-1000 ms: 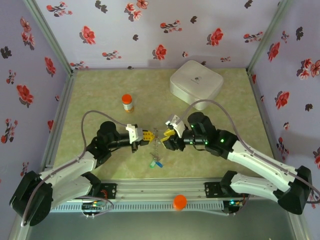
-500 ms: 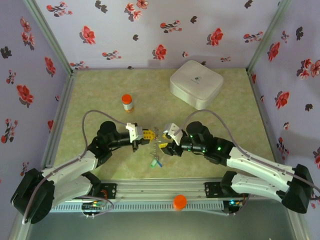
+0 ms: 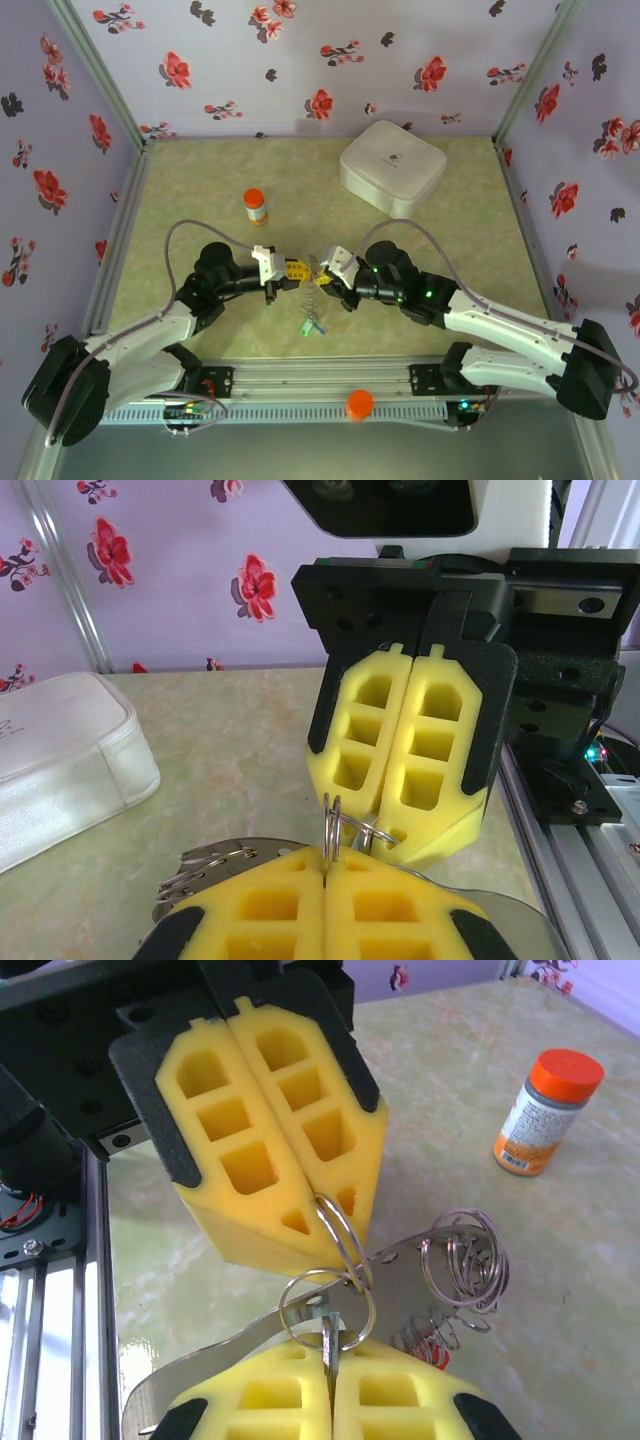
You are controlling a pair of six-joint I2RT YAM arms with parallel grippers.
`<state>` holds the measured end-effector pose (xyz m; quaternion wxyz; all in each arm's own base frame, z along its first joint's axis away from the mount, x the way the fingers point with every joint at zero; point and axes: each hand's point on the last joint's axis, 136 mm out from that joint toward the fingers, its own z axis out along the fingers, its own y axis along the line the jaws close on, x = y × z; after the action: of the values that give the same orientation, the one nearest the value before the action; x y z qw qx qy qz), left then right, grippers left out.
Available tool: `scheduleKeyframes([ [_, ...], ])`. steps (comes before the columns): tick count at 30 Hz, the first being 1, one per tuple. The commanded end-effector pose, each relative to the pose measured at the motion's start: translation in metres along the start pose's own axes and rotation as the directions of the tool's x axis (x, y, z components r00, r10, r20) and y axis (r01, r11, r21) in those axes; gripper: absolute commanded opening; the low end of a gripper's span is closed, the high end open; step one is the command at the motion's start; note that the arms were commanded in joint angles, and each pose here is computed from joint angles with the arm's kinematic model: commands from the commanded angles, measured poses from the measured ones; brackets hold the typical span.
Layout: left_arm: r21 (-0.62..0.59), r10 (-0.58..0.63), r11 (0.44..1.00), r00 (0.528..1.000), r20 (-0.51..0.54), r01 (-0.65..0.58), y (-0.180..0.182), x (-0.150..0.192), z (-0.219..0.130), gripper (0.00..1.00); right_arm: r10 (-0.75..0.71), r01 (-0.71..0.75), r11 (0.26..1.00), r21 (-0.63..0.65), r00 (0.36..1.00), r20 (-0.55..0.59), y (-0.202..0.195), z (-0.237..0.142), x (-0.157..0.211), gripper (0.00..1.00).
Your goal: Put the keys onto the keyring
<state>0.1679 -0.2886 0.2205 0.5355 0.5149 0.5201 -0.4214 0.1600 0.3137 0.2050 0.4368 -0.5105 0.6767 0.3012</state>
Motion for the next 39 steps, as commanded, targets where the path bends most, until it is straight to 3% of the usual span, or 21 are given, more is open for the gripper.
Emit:
scheduleKeyframes([
  [1,0.019,0.041,0.999,0.997,0.066,-0.042,-0.004,-0.018,0.000,0.00,-0.032,0.032,0.999,0.014,0.999,-0.029,-0.002,0.000,-0.002,0.00],
  [11,0.017,0.053,0.998,0.995,0.080,-0.055,-0.003,-0.022,0.000,0.00,-0.012,0.006,0.999,-0.044,0.991,-0.130,0.004,0.018,0.017,0.00],
  [17,0.018,0.056,0.998,0.995,0.079,-0.058,-0.004,-0.022,0.000,0.00,-0.015,0.012,1.000,-0.027,0.994,-0.111,0.003,0.010,0.012,0.01],
  [21,0.021,0.058,0.998,0.995,0.076,-0.060,-0.005,-0.021,0.000,0.00,-0.027,0.028,1.000,0.013,0.996,-0.085,-0.001,-0.006,0.008,0.28],
  [24,0.022,0.059,0.998,0.996,0.074,-0.061,-0.005,-0.021,-0.001,0.00,-0.049,0.052,0.997,0.059,0.998,-0.042,-0.005,-0.023,0.005,0.34],
  [29,0.027,0.055,0.998,0.996,0.071,-0.057,-0.006,-0.020,0.000,0.00,-0.068,0.067,0.997,0.023,0.995,0.072,0.003,-0.044,-0.018,0.35],
  [33,0.034,0.053,0.998,0.996,0.072,-0.055,-0.006,-0.020,0.000,0.00,-0.086,0.077,0.995,0.068,0.986,0.145,-0.006,-0.043,-0.038,0.31],
  [39,0.036,0.054,0.998,0.996,0.076,-0.057,-0.007,-0.022,-0.001,0.00,-0.122,0.121,0.993,0.013,0.984,0.131,-0.003,-0.025,-0.049,0.30],
])
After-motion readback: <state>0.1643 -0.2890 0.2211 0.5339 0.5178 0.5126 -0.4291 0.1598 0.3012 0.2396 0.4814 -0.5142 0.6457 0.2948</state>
